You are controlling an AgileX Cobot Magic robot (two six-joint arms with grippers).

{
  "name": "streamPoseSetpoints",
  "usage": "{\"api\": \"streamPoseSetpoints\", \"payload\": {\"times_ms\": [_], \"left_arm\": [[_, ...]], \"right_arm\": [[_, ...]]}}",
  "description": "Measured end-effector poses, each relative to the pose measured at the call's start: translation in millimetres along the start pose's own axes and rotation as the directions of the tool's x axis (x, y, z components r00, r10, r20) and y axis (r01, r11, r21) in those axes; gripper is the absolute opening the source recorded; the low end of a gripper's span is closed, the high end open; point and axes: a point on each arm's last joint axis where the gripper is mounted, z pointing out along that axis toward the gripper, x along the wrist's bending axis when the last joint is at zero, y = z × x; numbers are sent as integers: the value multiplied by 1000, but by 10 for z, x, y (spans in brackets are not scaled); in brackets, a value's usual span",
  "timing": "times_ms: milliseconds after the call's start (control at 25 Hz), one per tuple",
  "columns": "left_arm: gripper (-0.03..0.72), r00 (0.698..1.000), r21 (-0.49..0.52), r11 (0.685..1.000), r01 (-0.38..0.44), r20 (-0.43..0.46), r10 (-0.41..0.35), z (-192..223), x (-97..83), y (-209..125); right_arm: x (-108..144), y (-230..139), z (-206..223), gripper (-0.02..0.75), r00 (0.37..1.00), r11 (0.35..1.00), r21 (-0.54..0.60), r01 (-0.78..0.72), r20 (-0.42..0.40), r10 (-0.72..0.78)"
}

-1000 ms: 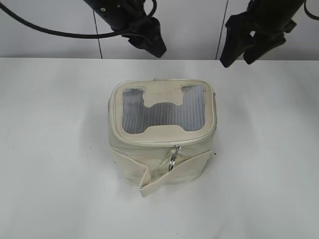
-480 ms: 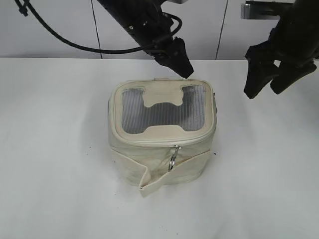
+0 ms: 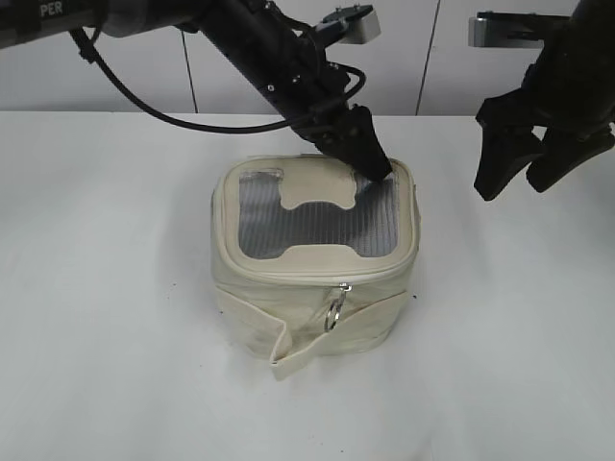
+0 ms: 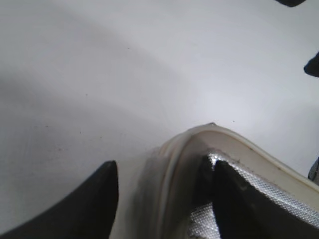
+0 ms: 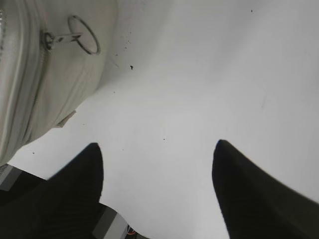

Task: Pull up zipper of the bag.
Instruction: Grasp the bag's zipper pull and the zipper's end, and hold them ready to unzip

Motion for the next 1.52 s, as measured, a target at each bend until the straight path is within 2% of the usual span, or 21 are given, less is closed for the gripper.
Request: {"api": "streamPoseSetpoints", "payload": {"times_ms": [80,160,200,320,360,520,680,880,1120,1520], "left_arm": [[454,1000,8,1000,-1,12,0,48,-10,-2],[405,1000,15,1000,-5,20,5,79,-36,2],[361,1000,16,1000,-7,22,6,85,-44,4],[122,1000,25,1000,-11,15,10,92,-43,-1],[86,1000,28,1000,-11,13,11,96,-39,-5],[84,1000,35,999,-15,5,14,95,-32,-11],[84,999,46,998,-30,-18,31,49,-41,-3],[84,998,55,997,-49,-33,50,-25,-77,14],[84,998,59,997,-46,-34,48,-25,-81,1],[78,999,48,999,-14,-43,16,-112,-236,-121]], "right_arm": [[7,1,0,534,1000,1000,-1,-3,-8,3],[15,3,0,534,1000,1000,-3,-6,-17,6],[22,4,-1,534,1000,1000,-4,-6,-24,6],[46,9,-2,524,999,1000,-10,9,-51,-10],[57,11,-3,518,998,1000,-13,22,-63,-22],[90,-24,63,500,993,999,-7,44,-112,-44],[55,-111,271,496,993,999,-2,48,-109,-48],[52,-186,537,494,984,992,-89,91,-143,-103],[35,-219,676,494,976,974,-166,151,-129,-174],[28,-356,711,464,980,974,-174,144,-113,-165]]}}
